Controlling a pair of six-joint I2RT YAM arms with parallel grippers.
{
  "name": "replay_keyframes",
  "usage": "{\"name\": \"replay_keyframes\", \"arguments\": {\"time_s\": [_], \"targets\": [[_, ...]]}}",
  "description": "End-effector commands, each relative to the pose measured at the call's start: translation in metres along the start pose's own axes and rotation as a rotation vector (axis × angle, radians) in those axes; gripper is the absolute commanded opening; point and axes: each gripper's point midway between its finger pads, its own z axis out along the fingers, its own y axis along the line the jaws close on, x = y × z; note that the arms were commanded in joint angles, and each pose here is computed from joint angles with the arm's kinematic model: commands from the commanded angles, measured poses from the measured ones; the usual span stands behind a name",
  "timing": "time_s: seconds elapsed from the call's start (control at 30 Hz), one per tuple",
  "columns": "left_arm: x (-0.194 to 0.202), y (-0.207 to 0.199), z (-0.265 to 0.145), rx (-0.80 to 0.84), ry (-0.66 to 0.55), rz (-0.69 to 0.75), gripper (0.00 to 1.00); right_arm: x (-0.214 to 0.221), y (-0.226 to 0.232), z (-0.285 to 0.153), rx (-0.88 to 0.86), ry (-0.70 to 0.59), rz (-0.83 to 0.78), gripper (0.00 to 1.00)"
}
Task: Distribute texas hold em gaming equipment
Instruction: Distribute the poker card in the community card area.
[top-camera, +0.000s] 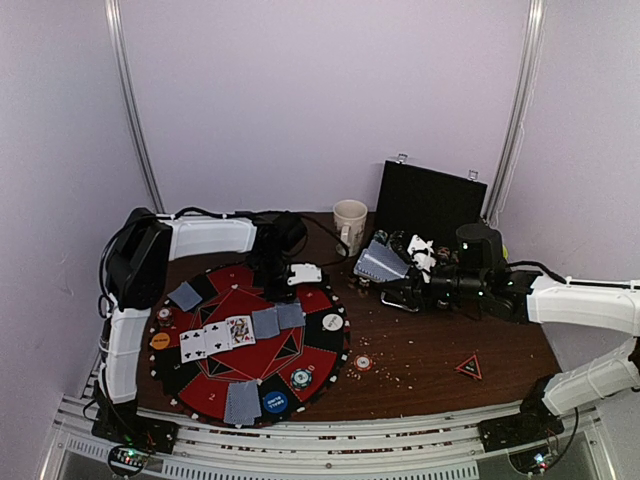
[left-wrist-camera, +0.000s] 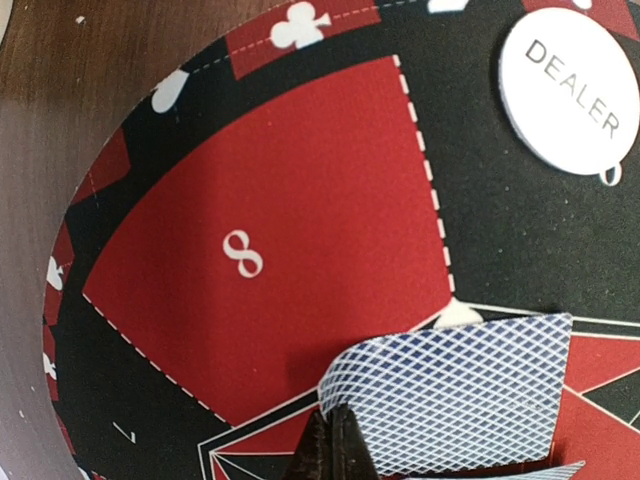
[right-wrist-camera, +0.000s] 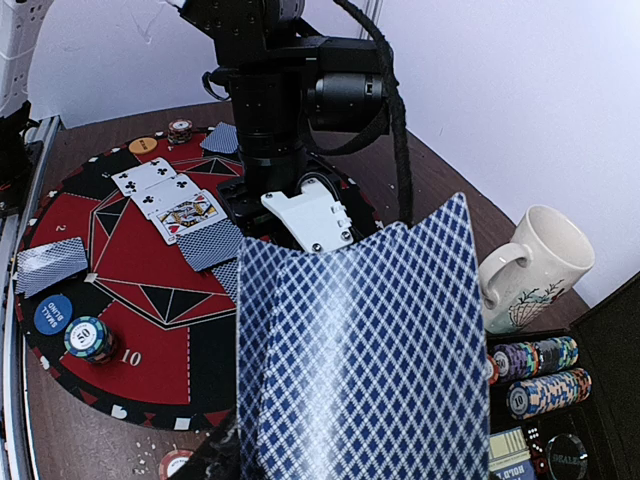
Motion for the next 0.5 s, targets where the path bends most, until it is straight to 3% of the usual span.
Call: {"name": "replay_keyframes", "arguments": {"time_s": [0.0, 0.17, 0.47], "targets": [[-0.004, 0.008, 0.001, -0.016, -0.006, -0.047, 0.04, -0.011, -0.005, -0.005, 0.024, -0.029, -0.017, 0.48], [-0.008, 0.007, -0.004, -0.003, -0.017, -0.072, 0.31, -0.012, -0.005, -0.005, 0.024, -0.029, -0.018, 0.48], [-0.014, 0.042, -0.038, -0.093, -0.076, -0.196, 0.32, -0.012, -0.004, -0.006, 0.023, -0.028, -0.016, 0.48]]}}
